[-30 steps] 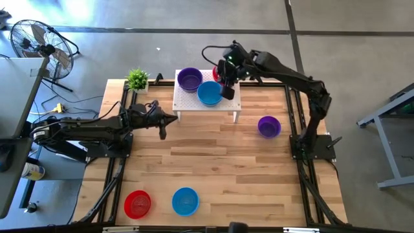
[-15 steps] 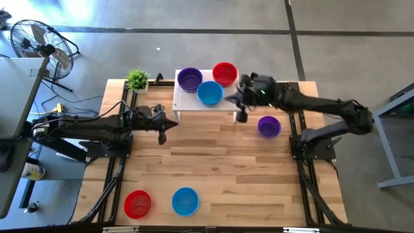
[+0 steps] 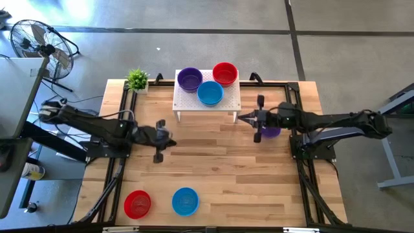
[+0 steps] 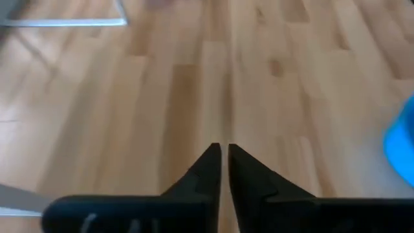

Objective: Pick & Place Mini bowls
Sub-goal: Stack the blue bowl on the blue bowl on the shelf

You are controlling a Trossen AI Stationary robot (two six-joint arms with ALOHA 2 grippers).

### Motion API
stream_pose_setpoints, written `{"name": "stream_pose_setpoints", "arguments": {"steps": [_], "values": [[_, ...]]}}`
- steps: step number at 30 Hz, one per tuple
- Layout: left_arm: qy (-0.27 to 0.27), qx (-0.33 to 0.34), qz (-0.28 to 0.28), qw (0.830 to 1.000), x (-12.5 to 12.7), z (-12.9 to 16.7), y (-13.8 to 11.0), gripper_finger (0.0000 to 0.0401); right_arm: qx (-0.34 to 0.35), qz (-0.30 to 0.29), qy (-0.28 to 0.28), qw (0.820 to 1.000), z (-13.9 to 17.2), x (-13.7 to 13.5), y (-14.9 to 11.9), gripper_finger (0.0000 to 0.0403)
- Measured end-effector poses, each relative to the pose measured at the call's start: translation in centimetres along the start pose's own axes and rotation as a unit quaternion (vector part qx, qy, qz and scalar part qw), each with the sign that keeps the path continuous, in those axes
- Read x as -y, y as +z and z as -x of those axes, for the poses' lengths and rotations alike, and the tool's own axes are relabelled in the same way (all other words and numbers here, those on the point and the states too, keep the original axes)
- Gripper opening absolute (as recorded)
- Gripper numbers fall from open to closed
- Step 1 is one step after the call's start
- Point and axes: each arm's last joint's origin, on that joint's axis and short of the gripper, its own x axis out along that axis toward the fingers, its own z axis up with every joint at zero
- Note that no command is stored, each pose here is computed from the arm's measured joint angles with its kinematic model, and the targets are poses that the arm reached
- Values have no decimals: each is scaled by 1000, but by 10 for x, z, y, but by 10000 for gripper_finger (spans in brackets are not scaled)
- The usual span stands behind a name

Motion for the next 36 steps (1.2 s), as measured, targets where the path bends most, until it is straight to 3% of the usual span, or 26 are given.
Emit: {"name": "stream_pose_setpoints", "arguments": {"steps": [10,18,29,36], "values": [[-50,-99,-2,994,61,-1,22,113,12,6,38,999,2,-17,0,2],[-68,-162,10,984,103,-32,33,158,17,11,56,998,3,-25,2,1],[-137,-234,1,963,142,-84,46,172,18,13,68,997,3,-29,2,1],[-110,-256,5,960,144,-99,40,172,14,14,69,997,3,-29,1,1]]}}
